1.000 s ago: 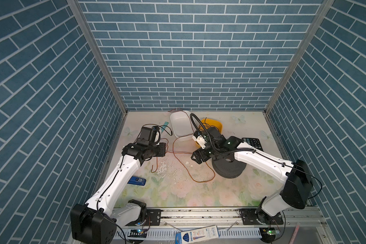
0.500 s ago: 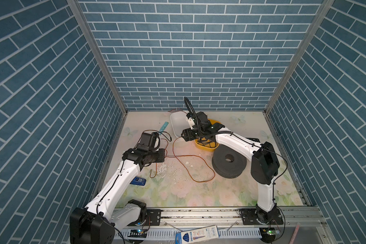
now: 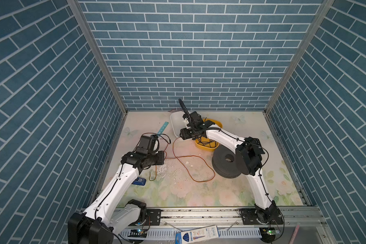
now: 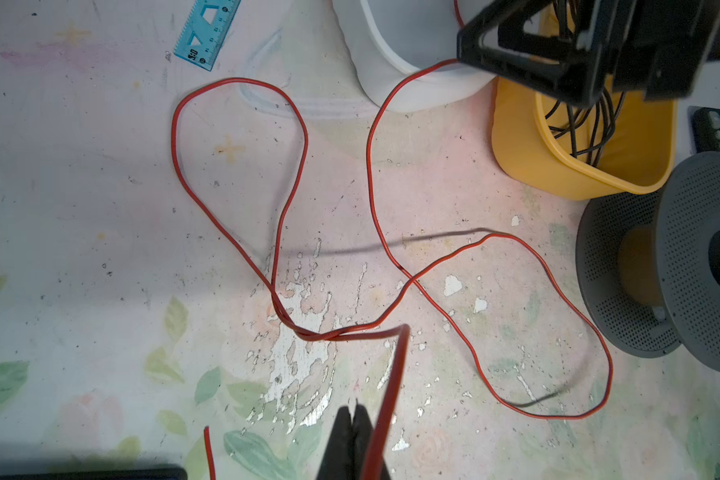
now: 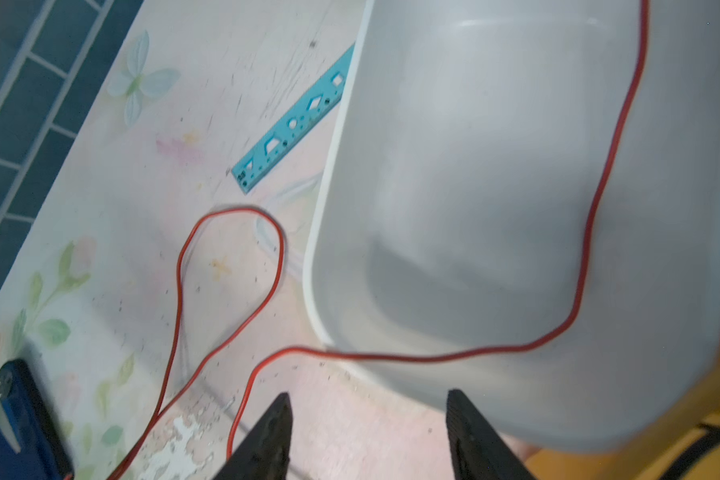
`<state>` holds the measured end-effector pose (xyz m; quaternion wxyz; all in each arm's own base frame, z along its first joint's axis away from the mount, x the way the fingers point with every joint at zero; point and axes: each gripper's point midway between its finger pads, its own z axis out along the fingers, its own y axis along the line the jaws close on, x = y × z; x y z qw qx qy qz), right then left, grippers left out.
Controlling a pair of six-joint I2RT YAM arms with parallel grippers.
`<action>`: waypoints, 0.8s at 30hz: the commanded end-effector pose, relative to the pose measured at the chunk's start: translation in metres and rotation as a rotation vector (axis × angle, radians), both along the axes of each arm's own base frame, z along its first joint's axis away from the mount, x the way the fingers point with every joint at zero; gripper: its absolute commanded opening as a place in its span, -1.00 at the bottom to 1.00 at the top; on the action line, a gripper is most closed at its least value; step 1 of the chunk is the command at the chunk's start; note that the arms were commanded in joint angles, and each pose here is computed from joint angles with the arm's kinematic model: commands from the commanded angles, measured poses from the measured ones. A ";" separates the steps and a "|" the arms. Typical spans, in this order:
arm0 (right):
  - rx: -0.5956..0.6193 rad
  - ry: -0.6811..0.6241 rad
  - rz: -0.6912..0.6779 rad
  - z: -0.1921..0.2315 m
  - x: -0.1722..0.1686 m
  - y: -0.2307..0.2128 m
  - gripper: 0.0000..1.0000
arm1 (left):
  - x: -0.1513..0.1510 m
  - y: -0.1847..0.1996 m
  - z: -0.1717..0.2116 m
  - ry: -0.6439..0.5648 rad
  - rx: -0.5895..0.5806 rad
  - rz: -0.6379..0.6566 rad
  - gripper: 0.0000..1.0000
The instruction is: Wrap the cables
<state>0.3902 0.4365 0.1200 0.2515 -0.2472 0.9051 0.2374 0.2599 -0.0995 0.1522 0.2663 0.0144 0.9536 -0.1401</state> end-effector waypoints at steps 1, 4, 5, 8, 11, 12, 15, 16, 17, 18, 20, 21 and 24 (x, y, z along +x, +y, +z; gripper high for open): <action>0.105 -0.028 0.009 0.041 -0.022 0.006 0.19 | 0.000 0.001 -0.002 0.003 -0.002 0.001 -0.87; 0.119 -0.023 0.021 0.042 -0.038 0.009 0.28 | 0.001 0.000 -0.002 -0.003 -0.004 -0.001 -0.87; 0.124 -0.014 0.018 0.041 -0.042 0.011 0.31 | 0.002 0.000 -0.002 -0.004 -0.003 0.001 -0.87; 0.196 0.044 0.007 0.033 -0.052 0.020 0.33 | 0.002 0.000 -0.003 -0.003 -0.003 0.001 -0.86; 0.280 0.100 -0.028 0.022 -0.053 0.030 0.37 | 0.002 0.000 -0.004 -0.003 -0.005 0.002 -0.87; 0.293 0.109 -0.040 0.019 -0.052 0.032 0.37 | 0.002 0.000 -0.004 -0.003 -0.004 0.001 -0.86; 0.339 0.120 -0.070 0.014 -0.047 0.041 0.39 | 0.001 0.001 -0.005 -0.005 -0.003 0.001 -0.86; 0.351 0.124 -0.083 0.012 -0.045 0.042 0.40 | 0.000 0.001 -0.005 -0.005 -0.001 0.000 -0.86; 0.365 0.126 -0.094 0.011 -0.042 0.045 0.40 | 0.000 0.001 -0.005 -0.006 0.000 0.002 -0.86; 0.372 0.127 -0.106 0.009 -0.041 0.047 0.40 | 0.000 0.001 -0.005 -0.007 0.001 0.001 -0.86; 0.393 0.135 -0.122 0.004 -0.037 0.053 0.40 | 0.000 0.001 -0.005 -0.009 -0.002 0.000 -0.86; 0.400 0.143 -0.133 0.001 -0.035 0.055 0.39 | 0.000 0.001 -0.005 -0.008 -0.004 -0.001 -0.86; 0.413 0.166 -0.182 -0.009 -0.029 0.058 0.36 | -0.001 0.001 -0.004 -0.008 -0.003 -0.003 -0.86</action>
